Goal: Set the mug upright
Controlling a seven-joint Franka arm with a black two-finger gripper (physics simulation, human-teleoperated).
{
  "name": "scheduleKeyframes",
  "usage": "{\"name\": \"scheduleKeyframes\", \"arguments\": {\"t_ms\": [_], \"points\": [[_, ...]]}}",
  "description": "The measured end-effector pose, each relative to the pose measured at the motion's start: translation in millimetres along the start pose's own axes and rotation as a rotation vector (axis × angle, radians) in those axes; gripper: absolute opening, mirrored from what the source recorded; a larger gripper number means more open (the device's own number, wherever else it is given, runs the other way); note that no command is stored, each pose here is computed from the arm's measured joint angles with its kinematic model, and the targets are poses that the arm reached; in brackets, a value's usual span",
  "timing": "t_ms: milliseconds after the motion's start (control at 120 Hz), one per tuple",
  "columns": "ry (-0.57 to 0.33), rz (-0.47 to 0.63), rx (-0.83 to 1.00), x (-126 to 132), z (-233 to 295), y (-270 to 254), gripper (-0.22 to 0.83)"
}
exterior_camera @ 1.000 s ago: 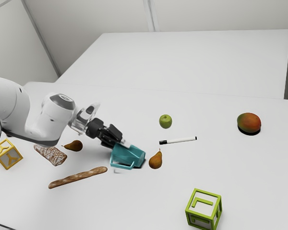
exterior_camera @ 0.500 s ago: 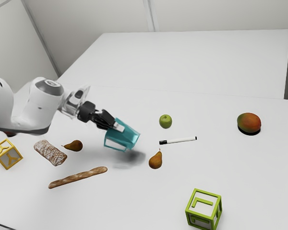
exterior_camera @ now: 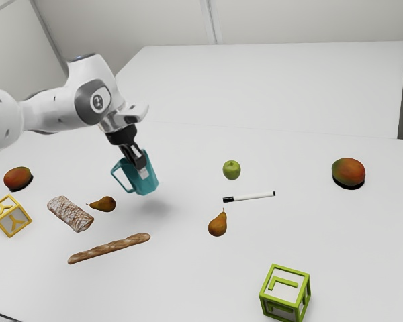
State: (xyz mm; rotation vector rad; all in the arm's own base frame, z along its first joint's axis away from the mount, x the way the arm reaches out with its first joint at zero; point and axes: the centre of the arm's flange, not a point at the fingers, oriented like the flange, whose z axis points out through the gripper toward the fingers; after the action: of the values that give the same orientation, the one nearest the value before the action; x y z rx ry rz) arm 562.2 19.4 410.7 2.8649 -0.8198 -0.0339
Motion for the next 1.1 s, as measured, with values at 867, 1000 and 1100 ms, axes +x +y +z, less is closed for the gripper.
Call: {"name": "scheduleKeyframes", "arguments": {"t_ms": [867,1000,1100], "points": [[0.1,-0.228,0.191,-17.1,59.9,-3.8,0.45],[0.137,-0.233,0.207,-15.8,20.2,7.7,0.53],[0.172,-0.228,0.221,0.3,-27.0,11.5,0.56]]}}
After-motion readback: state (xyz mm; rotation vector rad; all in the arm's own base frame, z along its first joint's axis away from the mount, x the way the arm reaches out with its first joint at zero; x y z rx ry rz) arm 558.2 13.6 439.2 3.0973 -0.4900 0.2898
